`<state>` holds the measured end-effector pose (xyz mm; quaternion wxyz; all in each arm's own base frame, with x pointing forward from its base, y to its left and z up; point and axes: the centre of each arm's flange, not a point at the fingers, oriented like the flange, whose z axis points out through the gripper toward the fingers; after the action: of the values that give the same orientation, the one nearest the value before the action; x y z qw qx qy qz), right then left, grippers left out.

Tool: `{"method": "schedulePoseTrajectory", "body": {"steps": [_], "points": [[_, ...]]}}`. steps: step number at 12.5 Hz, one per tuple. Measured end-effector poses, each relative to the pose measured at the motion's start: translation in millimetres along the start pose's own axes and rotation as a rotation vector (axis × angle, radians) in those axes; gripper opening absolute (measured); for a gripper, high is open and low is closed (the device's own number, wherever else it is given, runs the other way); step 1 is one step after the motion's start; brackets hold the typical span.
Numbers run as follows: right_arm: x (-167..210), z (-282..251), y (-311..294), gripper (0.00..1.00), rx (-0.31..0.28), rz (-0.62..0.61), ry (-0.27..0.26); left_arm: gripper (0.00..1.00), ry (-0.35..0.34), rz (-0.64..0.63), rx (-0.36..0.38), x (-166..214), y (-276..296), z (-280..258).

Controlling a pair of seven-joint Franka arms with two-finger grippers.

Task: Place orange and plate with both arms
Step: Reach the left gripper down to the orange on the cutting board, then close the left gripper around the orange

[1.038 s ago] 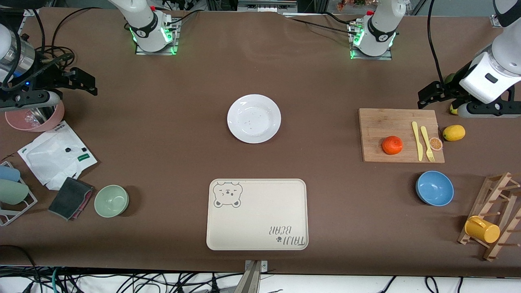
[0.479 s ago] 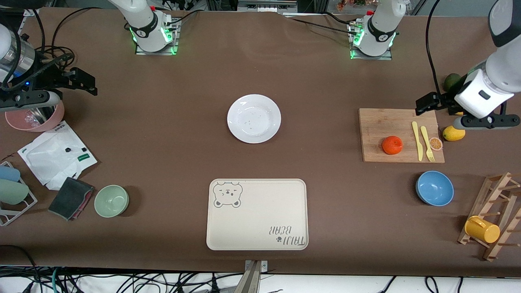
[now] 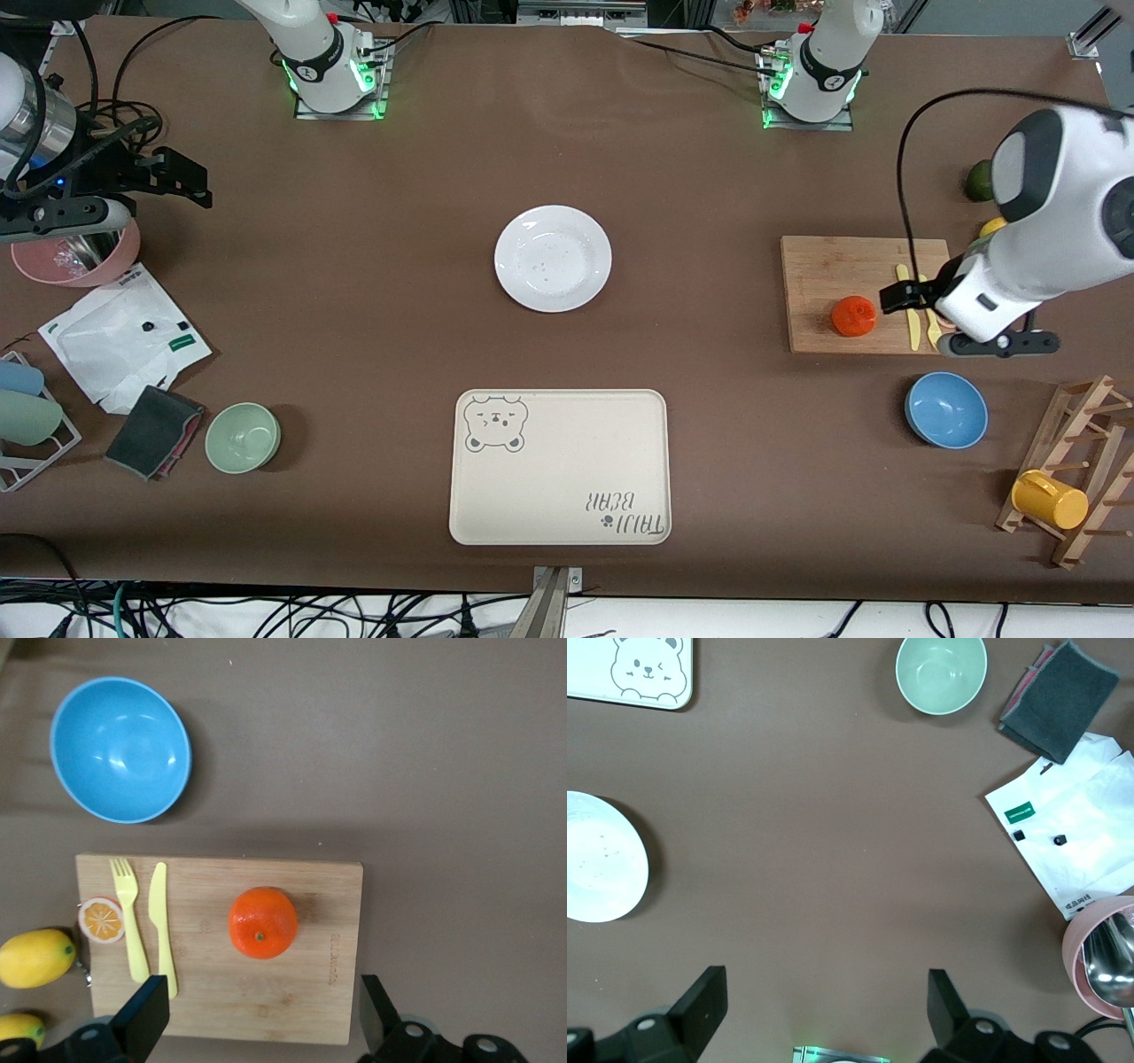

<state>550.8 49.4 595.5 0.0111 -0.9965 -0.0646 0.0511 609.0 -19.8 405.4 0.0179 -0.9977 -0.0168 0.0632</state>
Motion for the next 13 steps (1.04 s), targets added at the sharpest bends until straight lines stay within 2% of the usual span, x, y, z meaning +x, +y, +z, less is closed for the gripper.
{"method": "schedulePoseTrajectory", "body": {"steps": [5,8,13], "points": [[0.0,0.4,0.0,1.0,0.0,0.0,-0.001,0.95,0.054,-0.018,-0.015,-18.2,-14.8,106.8],[0.0,0.6,-0.1,1.0,0.0,0.0,-0.001,0.99,0.135,-0.019,-0.03,-41.7,-16.8,164.4],[0.0,0.6,-0.4,1.0,0.0,-0.001,-0.001,0.99,0.135,-0.029,-0.038,-50.5,-22.1,197.0]]}}
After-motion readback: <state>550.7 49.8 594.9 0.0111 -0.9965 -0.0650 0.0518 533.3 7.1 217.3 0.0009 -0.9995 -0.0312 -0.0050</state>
